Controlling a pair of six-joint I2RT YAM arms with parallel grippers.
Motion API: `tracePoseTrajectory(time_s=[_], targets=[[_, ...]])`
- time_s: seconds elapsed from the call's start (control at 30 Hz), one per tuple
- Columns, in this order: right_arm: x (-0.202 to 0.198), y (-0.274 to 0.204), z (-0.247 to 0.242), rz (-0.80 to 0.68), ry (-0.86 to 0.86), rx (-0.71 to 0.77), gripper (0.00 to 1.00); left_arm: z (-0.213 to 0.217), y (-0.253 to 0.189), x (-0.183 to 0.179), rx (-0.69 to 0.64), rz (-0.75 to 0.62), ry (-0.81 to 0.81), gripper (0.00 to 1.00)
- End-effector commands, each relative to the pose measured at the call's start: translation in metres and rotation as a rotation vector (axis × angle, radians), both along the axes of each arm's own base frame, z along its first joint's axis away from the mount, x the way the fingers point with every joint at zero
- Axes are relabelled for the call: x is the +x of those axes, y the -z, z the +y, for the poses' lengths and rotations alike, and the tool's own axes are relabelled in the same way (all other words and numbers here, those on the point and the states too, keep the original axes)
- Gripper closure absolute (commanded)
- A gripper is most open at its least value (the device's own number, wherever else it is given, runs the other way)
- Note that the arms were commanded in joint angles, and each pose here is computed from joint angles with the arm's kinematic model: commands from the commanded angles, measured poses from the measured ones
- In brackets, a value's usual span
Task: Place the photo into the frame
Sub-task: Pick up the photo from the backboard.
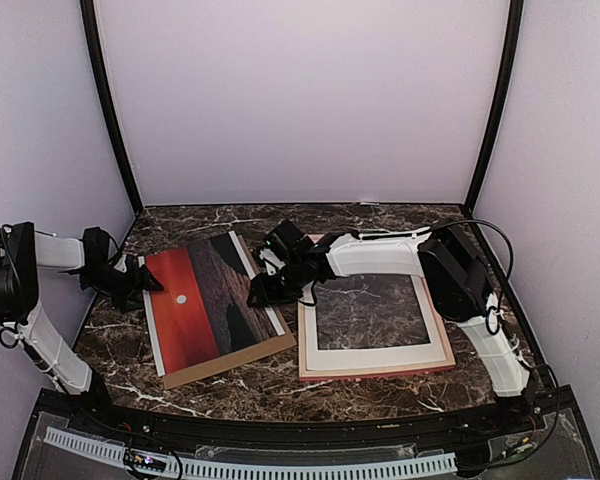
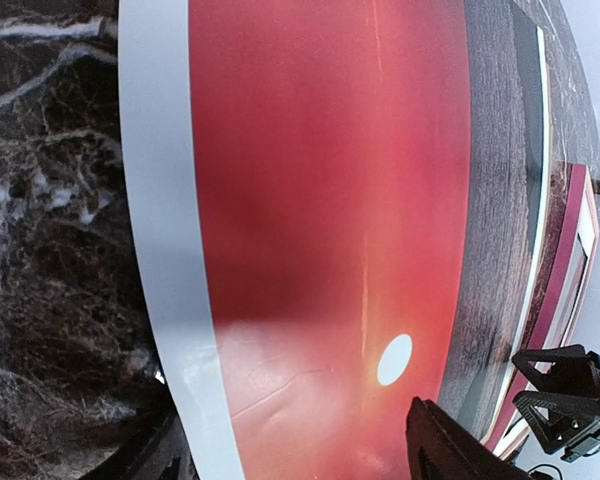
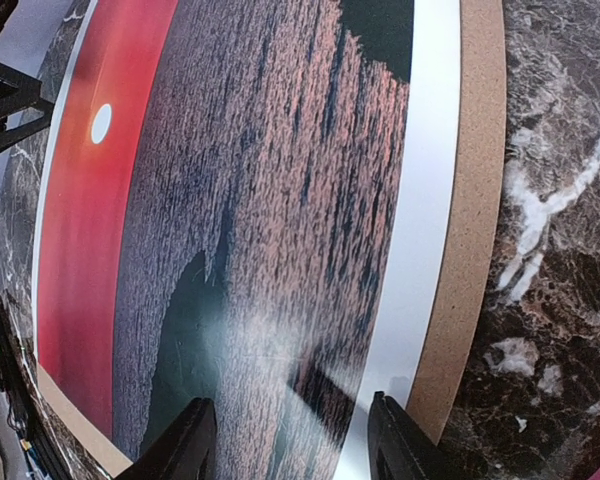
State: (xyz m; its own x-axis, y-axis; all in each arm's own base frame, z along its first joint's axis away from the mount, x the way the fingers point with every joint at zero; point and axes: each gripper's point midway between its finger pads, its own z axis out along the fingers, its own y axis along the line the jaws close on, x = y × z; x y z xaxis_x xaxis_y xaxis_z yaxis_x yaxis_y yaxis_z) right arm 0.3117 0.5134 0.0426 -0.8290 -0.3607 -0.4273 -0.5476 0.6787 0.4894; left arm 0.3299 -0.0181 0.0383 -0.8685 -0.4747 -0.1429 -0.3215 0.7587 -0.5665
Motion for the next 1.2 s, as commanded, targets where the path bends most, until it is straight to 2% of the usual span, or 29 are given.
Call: tracePoseTrajectory(time_s=[0.0,0.5,0.77,1.07,1.17], targets=[[-0.019,0.029,-0.003,0.051,-0.015,-0.044,0.47,-0.016,0.005,-0.009,-0.094,0.027,0.029,0.24],[-0.023,0.037,-0.008,0.069,-0.011,-0.070,0.48,-0.035,-0.037,0.002,-0.211,-0.149,0.080,0.35],[-0.022,0.036,-0.007,0.069,-0.011,-0.073,0.48,-0.034,-0.050,0.005,-0.194,-0.193,0.079,0.45],[-0.022,0.038,-0.008,0.074,-0.010,-0.084,0.48,-0.018,-0.056,0.005,-0.078,-0.207,0.044,0.56],[-0.022,0.039,-0.009,0.073,-0.009,-0.087,0.48,-0.018,-0.058,0.006,-0.079,-0.213,0.046,0.60]])
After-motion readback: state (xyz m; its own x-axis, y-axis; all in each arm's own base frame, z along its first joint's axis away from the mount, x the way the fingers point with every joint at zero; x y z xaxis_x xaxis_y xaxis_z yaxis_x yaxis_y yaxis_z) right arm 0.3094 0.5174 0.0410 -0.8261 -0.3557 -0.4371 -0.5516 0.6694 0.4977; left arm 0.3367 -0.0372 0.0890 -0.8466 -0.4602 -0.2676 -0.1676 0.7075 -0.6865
